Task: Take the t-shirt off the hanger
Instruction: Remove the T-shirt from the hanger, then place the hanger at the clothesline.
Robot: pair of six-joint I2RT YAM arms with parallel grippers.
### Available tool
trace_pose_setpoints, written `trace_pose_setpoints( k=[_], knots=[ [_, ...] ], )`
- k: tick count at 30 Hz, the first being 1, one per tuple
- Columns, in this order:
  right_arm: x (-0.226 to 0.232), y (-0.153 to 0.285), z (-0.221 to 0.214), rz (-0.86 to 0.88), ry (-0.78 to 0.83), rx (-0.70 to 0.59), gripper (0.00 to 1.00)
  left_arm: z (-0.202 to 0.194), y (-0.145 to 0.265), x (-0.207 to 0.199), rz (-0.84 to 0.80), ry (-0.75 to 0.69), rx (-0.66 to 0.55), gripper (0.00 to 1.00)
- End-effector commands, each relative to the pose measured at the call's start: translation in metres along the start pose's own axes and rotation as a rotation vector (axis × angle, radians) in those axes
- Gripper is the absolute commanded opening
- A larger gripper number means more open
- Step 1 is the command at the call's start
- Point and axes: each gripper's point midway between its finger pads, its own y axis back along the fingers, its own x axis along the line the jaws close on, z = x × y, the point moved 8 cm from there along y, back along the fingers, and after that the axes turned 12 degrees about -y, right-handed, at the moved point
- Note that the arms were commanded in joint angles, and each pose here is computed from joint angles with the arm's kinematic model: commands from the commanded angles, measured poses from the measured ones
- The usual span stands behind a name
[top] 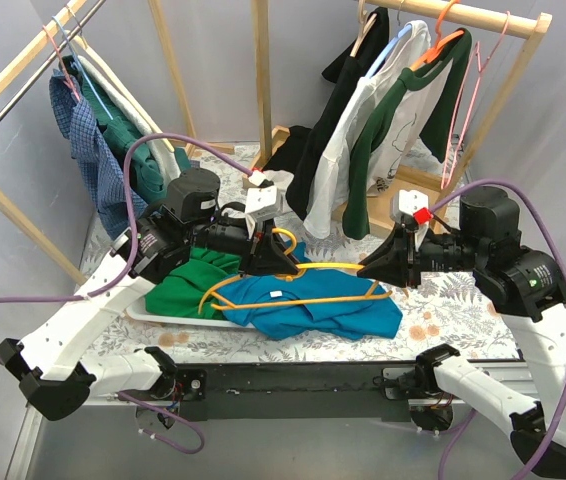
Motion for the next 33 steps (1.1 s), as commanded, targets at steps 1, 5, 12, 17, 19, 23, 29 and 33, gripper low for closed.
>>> trace_pose_setpoints(
  k=[1, 5, 12, 17, 19, 23, 29, 33],
  knots=[
    [0.003, 0.000, 0.001, 0.014, 0.007, -0.003, 0.16, 0.014, 0.009, -0.012, -0.024, -0.057, -0.054, 0.00],
    [0.006, 0.000, 0.000, 0.024, 0.007, 0.001, 0.10, 0.016, 0.009, -0.010, -0.004, -0.067, -0.058, 0.00],
    [0.009, 0.000, -0.002, 0.031, -0.001, 0.011, 0.01, 0.023, 0.013, -0.005, 0.066, -0.099, -0.066, 0.00],
    [0.011, 0.001, 0.000, 0.028, -0.002, 0.002, 0.01, 0.025, 0.016, -0.002, 0.127, -0.111, -0.073, 0.00],
    [0.011, 0.002, 0.002, 0.017, 0.000, -0.008, 0.01, 0.025, 0.016, -0.001, 0.153, -0.112, -0.073, 0.00],
    [0.010, 0.003, 0.004, 0.006, 0.002, -0.013, 0.01, 0.025, 0.018, -0.002, 0.159, -0.115, -0.083, 0.00],
    [0.008, 0.002, 0.013, -0.019, -0.013, -0.012, 0.47, 0.021, 0.016, -0.003, 0.131, -0.101, -0.066, 0.00],
    [0.008, 0.003, 0.016, -0.019, -0.005, -0.015, 0.69, 0.021, 0.017, -0.005, 0.129, -0.099, -0.063, 0.00]
  ],
)
